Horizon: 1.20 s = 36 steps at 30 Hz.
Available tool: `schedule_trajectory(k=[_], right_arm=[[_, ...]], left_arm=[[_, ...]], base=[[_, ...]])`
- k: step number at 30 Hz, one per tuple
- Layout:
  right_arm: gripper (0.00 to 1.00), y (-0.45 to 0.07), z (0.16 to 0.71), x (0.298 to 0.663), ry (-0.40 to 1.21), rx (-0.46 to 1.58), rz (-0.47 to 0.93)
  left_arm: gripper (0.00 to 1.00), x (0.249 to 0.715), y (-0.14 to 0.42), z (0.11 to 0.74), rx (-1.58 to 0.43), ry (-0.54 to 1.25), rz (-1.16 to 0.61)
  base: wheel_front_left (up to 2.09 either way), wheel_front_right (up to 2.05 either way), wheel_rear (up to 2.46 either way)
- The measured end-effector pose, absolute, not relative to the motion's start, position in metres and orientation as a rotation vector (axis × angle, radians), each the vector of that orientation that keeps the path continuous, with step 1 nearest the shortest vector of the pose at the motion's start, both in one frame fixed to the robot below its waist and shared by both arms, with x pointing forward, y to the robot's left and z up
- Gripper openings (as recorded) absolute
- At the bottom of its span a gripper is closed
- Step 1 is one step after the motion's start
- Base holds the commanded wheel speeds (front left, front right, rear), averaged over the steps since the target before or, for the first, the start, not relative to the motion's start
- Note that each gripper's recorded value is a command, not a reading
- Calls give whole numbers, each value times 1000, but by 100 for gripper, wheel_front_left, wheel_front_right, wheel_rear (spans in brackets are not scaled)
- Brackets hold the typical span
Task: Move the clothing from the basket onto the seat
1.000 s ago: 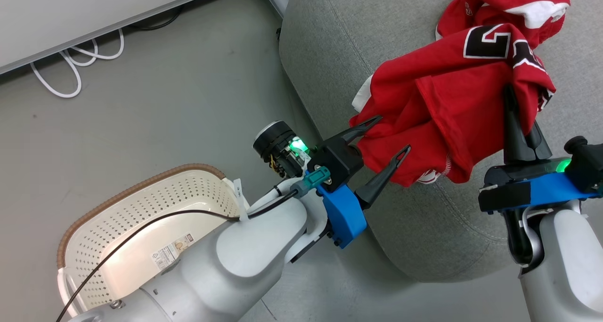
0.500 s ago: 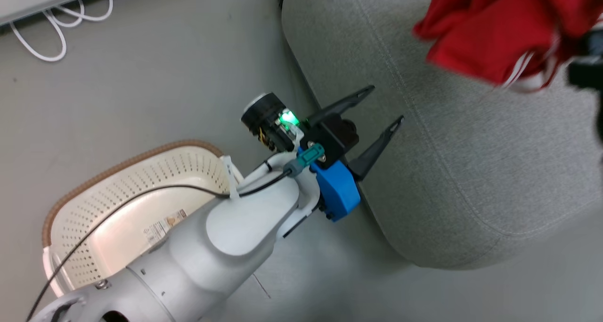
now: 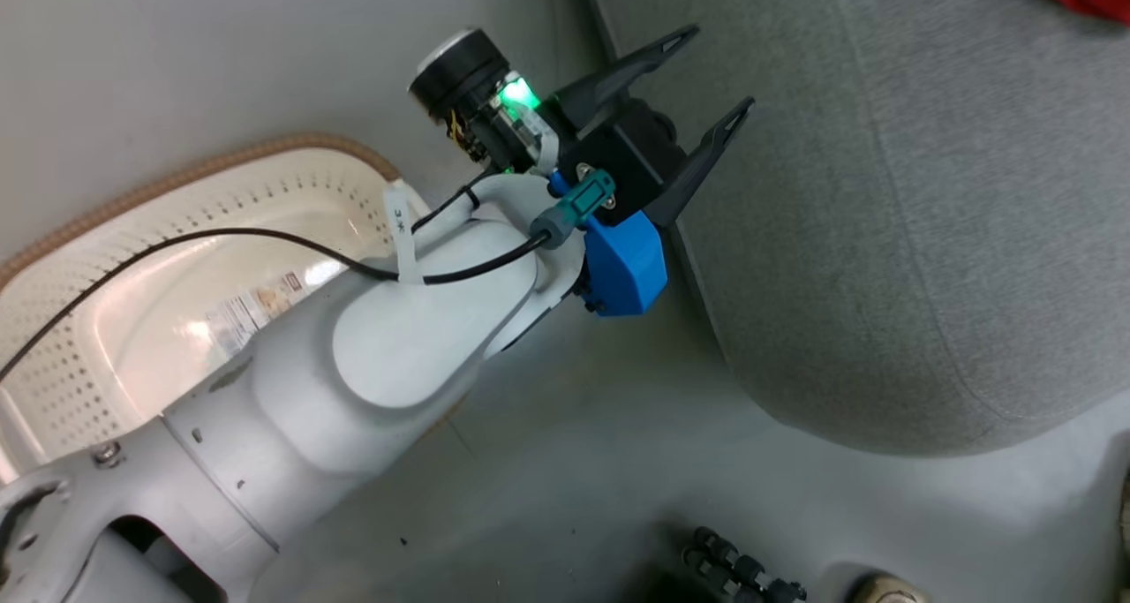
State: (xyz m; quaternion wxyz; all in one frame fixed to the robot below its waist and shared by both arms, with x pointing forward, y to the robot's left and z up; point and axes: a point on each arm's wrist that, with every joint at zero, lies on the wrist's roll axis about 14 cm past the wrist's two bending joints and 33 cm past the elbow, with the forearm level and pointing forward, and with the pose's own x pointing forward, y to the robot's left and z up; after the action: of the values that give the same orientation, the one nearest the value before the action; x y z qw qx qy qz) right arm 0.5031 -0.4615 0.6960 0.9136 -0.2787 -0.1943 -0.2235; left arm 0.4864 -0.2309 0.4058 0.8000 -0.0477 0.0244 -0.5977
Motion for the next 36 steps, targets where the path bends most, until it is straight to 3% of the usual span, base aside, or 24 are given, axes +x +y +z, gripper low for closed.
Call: schedule_trajectory(k=[7,12,21,26,27,28,29,36], right_arm=[[0,-506,641,507,-257,-563,-577],[0,-523,557,501,-60,-490,-621],[0,-520,475,488,119,-393,-640],[0,-517,459,480,149,-365,-651],[27,-517,462,478,141,-363,-656],[93,-518,465,477,132,-365,-660],[100,-517,469,475,124,-370,-660],[100,-511,498,454,64,-407,-662]], left_arm=[[100,494,-227,361,-133,109,-1275],[100,494,-222,342,-150,139,-1264],[100,496,-217,338,-147,144,-1253],[100,497,-215,337,-138,145,-1248],[100,497,-214,338,-136,142,-1247],[100,498,-214,340,-133,139,-1245],[100,498,-214,342,-131,134,-1245],[100,496,-214,372,-147,76,-1235]], base=[[0,0,0],[0,0,0],[0,0,0],[0,0,0],[0,0,0],[0,0,0],[0,0,0],[0,0,0]])
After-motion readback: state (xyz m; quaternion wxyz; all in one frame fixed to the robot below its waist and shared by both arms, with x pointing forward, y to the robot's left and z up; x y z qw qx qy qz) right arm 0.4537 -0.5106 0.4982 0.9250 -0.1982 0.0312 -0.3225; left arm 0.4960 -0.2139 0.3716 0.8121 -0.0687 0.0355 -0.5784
